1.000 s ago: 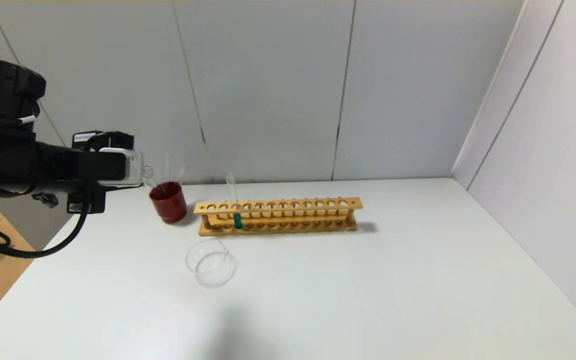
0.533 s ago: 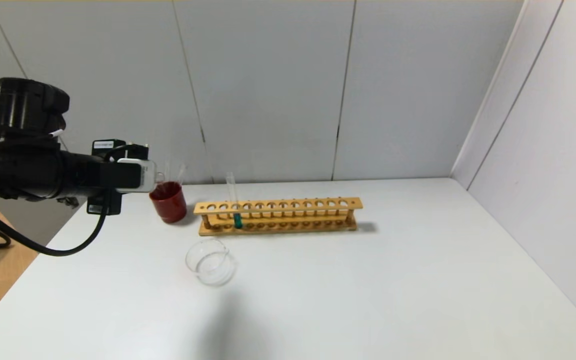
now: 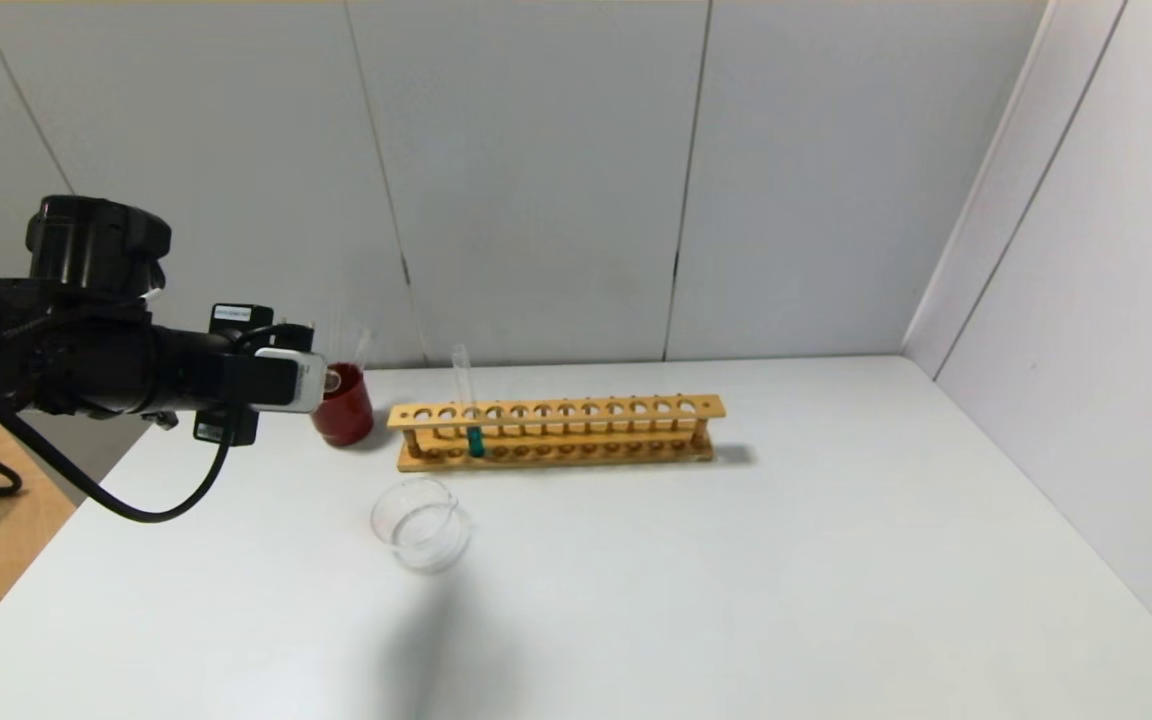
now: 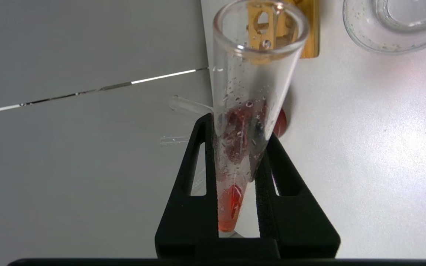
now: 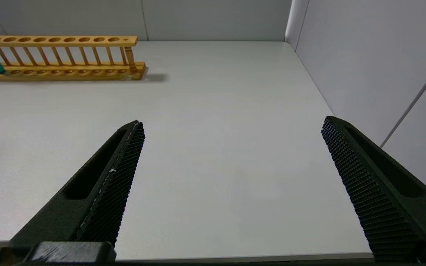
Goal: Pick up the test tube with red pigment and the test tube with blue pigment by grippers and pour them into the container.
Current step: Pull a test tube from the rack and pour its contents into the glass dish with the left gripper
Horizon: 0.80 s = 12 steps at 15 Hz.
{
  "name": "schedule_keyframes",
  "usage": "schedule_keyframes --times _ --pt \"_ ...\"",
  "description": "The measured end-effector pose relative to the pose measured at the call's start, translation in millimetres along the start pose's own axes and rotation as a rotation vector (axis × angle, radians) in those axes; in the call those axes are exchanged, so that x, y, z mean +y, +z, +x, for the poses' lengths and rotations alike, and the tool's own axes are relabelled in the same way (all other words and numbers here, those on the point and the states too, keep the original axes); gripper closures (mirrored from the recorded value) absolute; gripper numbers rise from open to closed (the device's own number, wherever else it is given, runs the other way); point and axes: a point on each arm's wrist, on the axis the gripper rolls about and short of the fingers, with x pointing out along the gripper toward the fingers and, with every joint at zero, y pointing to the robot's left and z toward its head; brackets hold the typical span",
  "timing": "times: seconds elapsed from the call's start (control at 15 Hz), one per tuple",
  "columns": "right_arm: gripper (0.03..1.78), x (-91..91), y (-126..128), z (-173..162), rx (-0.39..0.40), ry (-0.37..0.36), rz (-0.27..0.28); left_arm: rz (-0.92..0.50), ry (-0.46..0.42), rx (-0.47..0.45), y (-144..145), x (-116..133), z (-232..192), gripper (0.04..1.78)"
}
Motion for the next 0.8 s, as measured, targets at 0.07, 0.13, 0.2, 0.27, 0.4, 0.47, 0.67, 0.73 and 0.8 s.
schedule_keyframes --times 0.07,0.13,0.2,0.27,0.4,0.47,0.67,0.73,0.8 --pt "0.06 0.0 0 0 0.0 0.0 0.0 0.002 -0.001 0.01 -4 -1 -1 1.49" --pt "0.06 0.0 0 0 0.0 0.0 0.0 0.016 0.004 0.024 -9 0 -2 1.49" --pt "0.06 0.0 0 0 0.0 0.0 0.0 0.029 0.013 0.036 -12 3 -3 1.49" --pt "0.06 0.0 0 0 0.0 0.0 0.0 0.034 0.009 0.04 -14 3 -1 1.49" --pt "0.06 0.0 0 0 0.0 0.0 0.0 0.076 0.005 0.046 -18 3 1 1.49" --pt "0.06 0.0 0 0 0.0 0.0 0.0 0.107 -0.002 0.044 -20 1 3 1.49" --pt "0.06 0.0 0 0 0.0 0.0 0.0 0.125 -0.012 0.04 -20 0 7 1.49" --pt "0.06 0.0 0 0 0.0 0.0 0.0 0.129 -0.012 0.04 -20 0 8 1.49" --pt "0.06 0.0 0 0 0.0 0.0 0.0 0.139 -0.013 0.038 -18 0 9 1.49"
